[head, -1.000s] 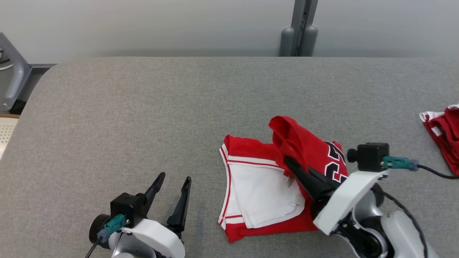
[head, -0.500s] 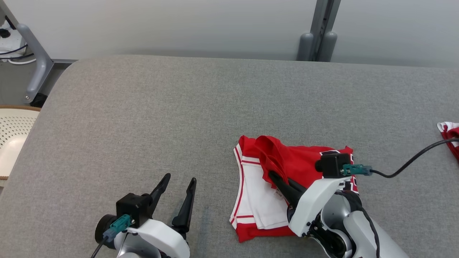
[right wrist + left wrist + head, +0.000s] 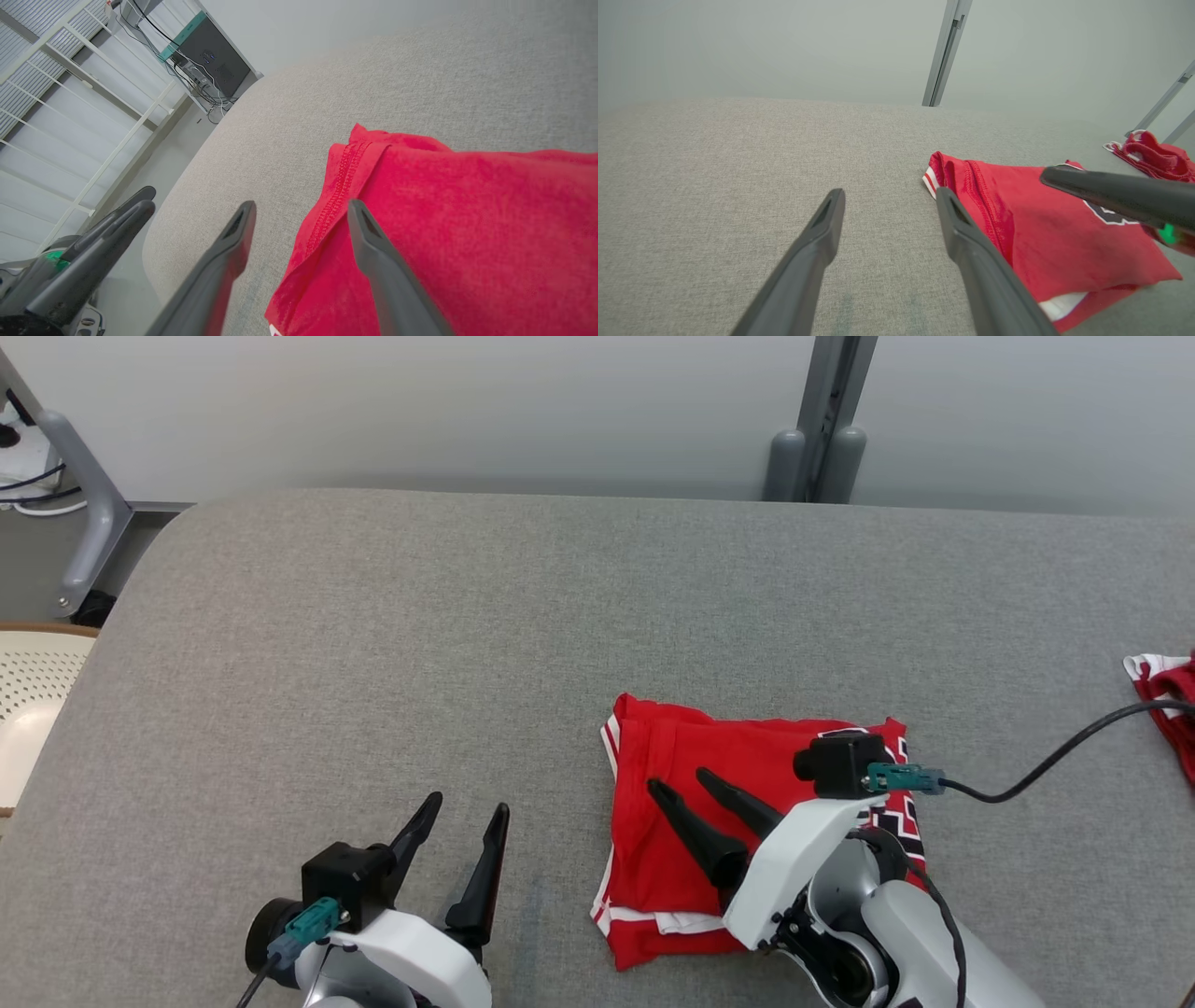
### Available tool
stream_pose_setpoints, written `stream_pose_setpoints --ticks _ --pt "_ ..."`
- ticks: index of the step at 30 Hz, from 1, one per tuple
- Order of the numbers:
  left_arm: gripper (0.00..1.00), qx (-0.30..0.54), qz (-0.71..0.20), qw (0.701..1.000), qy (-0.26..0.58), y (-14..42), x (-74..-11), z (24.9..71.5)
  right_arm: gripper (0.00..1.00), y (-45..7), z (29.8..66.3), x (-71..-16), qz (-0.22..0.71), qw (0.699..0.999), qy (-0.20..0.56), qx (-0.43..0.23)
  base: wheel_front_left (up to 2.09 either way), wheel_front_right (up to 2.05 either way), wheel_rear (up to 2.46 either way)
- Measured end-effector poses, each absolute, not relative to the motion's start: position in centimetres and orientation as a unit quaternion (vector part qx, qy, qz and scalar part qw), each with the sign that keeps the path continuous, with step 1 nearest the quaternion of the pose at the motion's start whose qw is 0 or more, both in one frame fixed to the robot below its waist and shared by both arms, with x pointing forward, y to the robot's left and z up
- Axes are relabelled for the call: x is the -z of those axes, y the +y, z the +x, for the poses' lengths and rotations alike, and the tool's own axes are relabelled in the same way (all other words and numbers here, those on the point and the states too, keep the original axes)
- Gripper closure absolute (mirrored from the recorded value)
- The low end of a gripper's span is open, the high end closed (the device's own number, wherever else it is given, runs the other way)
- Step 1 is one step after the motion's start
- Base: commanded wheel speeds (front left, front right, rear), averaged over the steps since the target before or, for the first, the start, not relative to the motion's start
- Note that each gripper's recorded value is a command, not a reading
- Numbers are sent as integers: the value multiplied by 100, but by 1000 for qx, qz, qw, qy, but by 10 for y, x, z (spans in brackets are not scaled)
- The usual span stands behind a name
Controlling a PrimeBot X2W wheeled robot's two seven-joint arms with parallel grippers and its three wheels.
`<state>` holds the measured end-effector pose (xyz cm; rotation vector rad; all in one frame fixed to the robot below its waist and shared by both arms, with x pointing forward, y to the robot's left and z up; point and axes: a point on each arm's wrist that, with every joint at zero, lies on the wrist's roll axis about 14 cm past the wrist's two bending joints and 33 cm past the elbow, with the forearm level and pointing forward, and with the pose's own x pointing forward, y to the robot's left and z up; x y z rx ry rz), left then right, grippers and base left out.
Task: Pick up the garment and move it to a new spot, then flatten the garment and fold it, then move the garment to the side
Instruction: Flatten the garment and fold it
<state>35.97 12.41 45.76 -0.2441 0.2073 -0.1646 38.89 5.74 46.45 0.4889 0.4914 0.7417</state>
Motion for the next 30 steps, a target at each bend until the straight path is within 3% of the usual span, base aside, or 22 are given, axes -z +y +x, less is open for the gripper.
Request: stream_pose_setpoints --ticks 20,30 --pt "0 95 -119 986 74 115 -470 366 0 -37 428 -500 188 955 44 -227 0 0 0" --pt "0 68 -129 988 45 122 -478 367 0 -99 417 -521 121 981 -45 -143 0 0 0"
